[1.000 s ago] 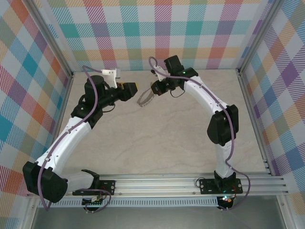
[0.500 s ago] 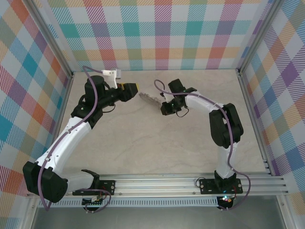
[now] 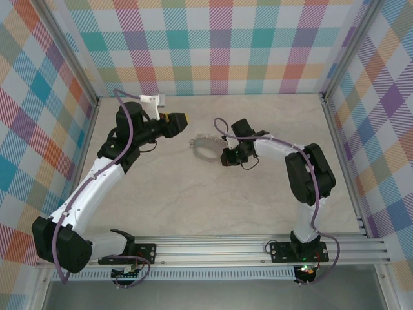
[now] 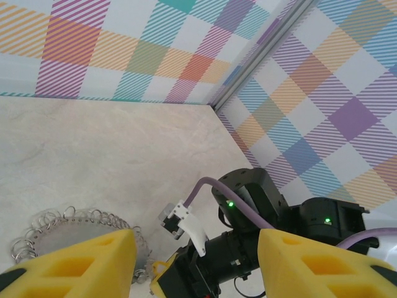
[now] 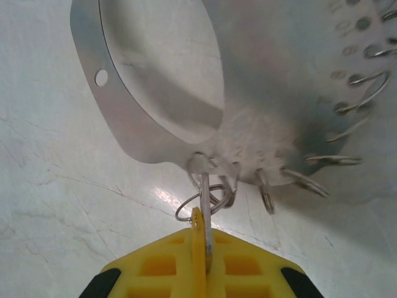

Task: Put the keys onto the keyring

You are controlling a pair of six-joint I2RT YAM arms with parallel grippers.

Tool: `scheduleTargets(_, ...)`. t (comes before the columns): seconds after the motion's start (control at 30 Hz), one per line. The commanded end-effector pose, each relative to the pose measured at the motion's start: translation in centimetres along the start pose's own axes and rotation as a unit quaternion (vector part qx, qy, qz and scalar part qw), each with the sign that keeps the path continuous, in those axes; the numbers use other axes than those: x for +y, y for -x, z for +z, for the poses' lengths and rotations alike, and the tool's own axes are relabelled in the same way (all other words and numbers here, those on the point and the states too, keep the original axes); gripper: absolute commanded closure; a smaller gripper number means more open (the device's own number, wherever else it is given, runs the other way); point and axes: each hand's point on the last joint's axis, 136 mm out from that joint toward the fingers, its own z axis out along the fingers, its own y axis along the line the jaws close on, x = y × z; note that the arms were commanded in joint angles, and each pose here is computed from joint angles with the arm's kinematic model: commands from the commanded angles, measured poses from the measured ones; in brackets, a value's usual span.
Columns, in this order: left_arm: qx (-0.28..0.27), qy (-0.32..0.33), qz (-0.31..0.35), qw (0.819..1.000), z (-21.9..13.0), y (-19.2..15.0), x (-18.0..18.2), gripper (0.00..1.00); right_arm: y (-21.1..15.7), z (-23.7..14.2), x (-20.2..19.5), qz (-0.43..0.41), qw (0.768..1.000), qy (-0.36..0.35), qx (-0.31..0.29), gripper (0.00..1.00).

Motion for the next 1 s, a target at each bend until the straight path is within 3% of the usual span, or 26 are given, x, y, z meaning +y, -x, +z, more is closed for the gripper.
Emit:
scheduleTargets(0.0, 0.001, -0.006, -0.006, 1.000, 0.1, -0.2, 0.4, 0.46, 0.4, -0.3, 1.4, 0.001, 1.000, 0.024, -0.018, 1.00)
scheduleTargets(0.33, 0.001, -0.009, -0.006, 1.000, 0.0, -0.1, 0.2, 0.46, -2.2, 0.3, 2.8, 0.012, 0.999, 0.036, 0.000, 0.99)
scheduleTargets(0.53, 0.006, -0.016, -0.004, 1.000, -0.1, -0.3, -0.1, 0.45, -5.0, -2.0, 6.4, 0.003, 0.997, 0.079, -0.004, 0.59)
scheduleTargets(0.73, 0.006, -0.028, -0.001, 1.000, -0.4, -0.3, -0.7, 0.43, -6.1, -8.0, 7.9, -0.006, 0.994, 0.090, -0.064, 0.31)
scheduleTargets(0.8, 0.005, -0.031, 0.000, 0.999, -0.6, -0.3, -0.9, 0.42, -6.2, -9.9, 8.0, -0.007, 0.993, 0.082, -0.085, 0.12)
scheduleTargets(0.87, 0.001, -0.035, 0.002, 0.999, -1.0, -0.1, -1.3, 0.40, -6.1, -12.0, 8.1, -0.010, 0.991, 0.076, -0.111, 0.00)
scheduleTargets(0.97, -0.008, -0.042, 0.007, 0.999, -1.9, 0.0, -1.9, 0.31, -5.6, -14.9, 8.2, -0.013, 0.987, 0.065, -0.144, 0.00)
